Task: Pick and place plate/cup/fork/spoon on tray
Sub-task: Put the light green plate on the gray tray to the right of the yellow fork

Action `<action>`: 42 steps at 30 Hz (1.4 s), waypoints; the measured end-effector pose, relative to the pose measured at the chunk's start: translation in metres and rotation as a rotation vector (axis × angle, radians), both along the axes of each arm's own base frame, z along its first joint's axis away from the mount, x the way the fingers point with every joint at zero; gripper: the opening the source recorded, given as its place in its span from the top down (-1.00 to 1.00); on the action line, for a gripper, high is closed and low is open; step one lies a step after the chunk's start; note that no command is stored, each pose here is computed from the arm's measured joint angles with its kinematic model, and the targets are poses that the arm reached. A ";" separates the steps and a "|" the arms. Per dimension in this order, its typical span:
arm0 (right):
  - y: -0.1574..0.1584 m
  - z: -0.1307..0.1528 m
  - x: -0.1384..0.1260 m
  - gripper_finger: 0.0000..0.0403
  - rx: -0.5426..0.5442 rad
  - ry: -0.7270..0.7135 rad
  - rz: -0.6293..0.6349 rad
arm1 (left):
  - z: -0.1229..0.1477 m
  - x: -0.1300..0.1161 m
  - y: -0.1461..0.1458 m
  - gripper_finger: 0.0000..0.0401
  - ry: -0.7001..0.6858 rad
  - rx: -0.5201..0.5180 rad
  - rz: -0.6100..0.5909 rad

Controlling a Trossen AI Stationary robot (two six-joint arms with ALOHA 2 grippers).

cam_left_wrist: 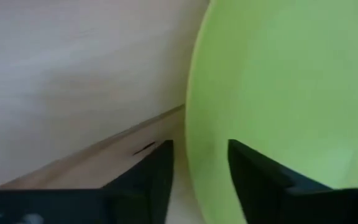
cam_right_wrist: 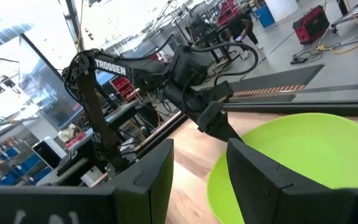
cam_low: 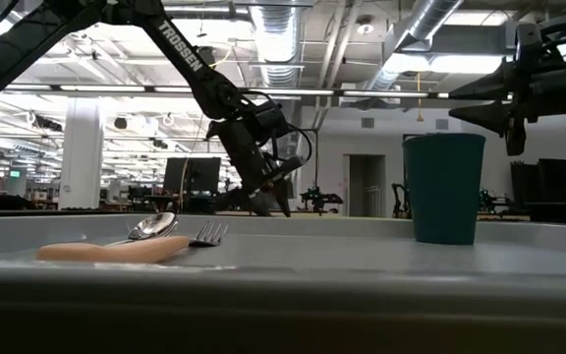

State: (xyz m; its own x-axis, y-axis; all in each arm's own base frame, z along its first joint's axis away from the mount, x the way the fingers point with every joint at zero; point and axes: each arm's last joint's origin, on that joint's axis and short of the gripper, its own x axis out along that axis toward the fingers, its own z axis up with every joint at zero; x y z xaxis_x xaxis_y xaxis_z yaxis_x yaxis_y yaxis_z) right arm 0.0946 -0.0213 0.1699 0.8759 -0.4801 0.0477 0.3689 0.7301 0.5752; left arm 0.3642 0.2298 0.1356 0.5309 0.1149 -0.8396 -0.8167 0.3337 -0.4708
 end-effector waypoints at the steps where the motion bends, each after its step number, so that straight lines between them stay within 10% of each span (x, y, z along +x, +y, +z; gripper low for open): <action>1: 0.000 0.000 0.000 0.13 0.000 0.000 0.000 | 0.000 -0.001 0.000 0.38 0.011 0.008 -0.001; 18: 0.000 0.000 0.000 0.13 -0.001 0.000 0.000 | 0.000 -0.005 0.005 0.96 0.038 0.034 -0.008; 42: 0.000 0.000 0.000 0.13 0.000 0.000 0.001 | 0.039 -0.015 0.006 0.99 -0.018 0.089 0.018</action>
State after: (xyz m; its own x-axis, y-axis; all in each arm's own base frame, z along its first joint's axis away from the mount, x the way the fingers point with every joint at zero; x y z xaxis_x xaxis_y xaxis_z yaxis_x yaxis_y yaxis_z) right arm 0.0946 -0.0213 0.1699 0.8763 -0.4794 0.0477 0.3683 0.7305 0.5752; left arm 0.3496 0.2356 0.1741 0.5433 0.1980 -0.8158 -0.8144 0.3602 -0.4549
